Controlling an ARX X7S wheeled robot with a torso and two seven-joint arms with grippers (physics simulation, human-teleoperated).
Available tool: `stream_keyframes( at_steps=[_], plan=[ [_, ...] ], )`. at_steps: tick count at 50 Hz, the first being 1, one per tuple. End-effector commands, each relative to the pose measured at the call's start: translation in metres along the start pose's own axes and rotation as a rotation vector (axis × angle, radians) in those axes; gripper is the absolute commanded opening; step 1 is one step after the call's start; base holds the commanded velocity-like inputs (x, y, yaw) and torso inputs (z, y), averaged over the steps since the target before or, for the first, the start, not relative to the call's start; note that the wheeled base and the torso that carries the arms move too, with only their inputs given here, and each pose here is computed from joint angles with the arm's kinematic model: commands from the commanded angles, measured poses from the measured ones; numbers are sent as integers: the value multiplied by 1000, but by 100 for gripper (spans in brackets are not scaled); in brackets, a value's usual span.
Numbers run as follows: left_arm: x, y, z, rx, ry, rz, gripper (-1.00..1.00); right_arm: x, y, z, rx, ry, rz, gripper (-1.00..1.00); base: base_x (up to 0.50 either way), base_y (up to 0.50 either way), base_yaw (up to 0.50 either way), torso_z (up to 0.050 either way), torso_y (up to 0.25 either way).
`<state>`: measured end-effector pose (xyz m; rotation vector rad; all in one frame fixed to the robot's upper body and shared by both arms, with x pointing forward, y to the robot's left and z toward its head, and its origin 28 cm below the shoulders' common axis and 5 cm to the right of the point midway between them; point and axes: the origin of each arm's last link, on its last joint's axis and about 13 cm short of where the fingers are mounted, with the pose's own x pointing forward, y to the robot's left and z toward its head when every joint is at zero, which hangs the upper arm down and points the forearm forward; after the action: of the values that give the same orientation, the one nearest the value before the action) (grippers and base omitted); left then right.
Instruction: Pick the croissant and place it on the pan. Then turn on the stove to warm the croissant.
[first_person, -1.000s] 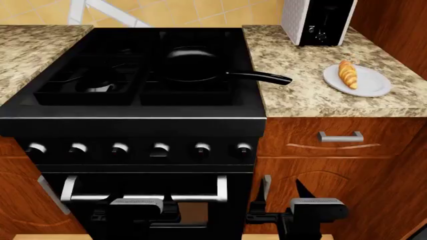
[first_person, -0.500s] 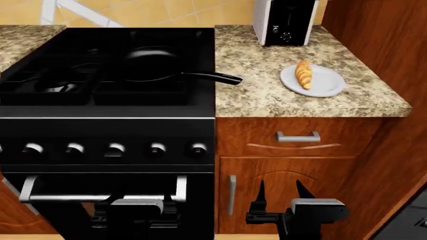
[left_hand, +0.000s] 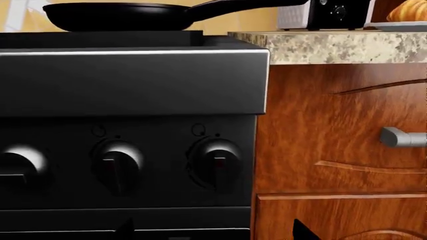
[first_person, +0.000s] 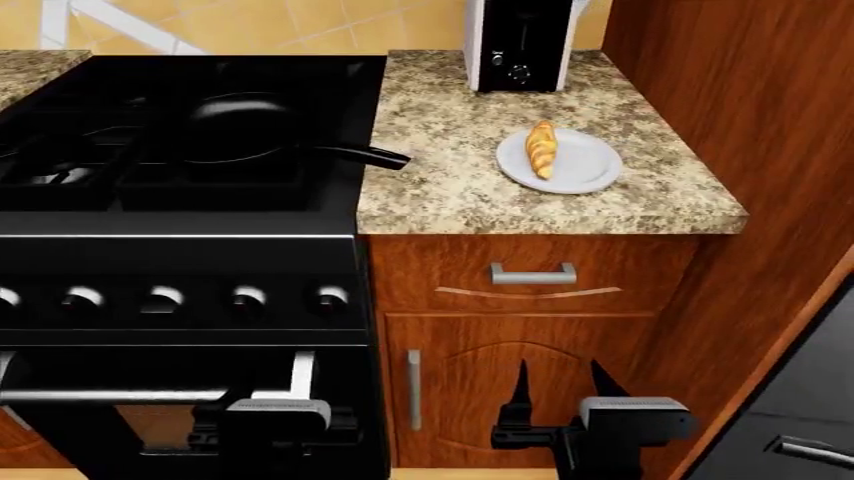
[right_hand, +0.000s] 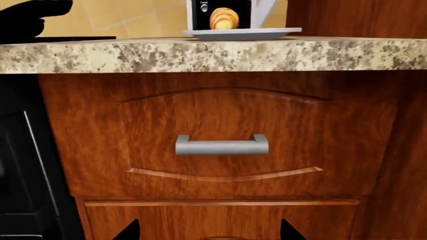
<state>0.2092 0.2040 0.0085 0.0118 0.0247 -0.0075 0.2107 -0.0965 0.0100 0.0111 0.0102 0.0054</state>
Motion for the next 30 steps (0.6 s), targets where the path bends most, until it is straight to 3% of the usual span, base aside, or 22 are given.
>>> stream_keyframes(
  at_steps=[1, 18, 25, 30],
  plan=[
    [0, 0, 0, 2, 1, -6, 100, 0, 0, 0, 0, 1, 8, 100, 0, 0, 0, 0, 0],
    [0, -1, -1, 22, 6, -14, 100, 1, 1, 0, 15, -6, 6, 100, 0, 0, 0, 47, 0],
    [2, 0, 16, -8, 15, -14, 100, 0, 1, 17, -15, -35, -29, 100, 0, 0, 0, 50, 0],
    [8, 1, 39, 8, -36, 2, 100, -1, -2, 43, -94, -39, -48, 100, 0, 0, 0, 50, 1]
  ],
)
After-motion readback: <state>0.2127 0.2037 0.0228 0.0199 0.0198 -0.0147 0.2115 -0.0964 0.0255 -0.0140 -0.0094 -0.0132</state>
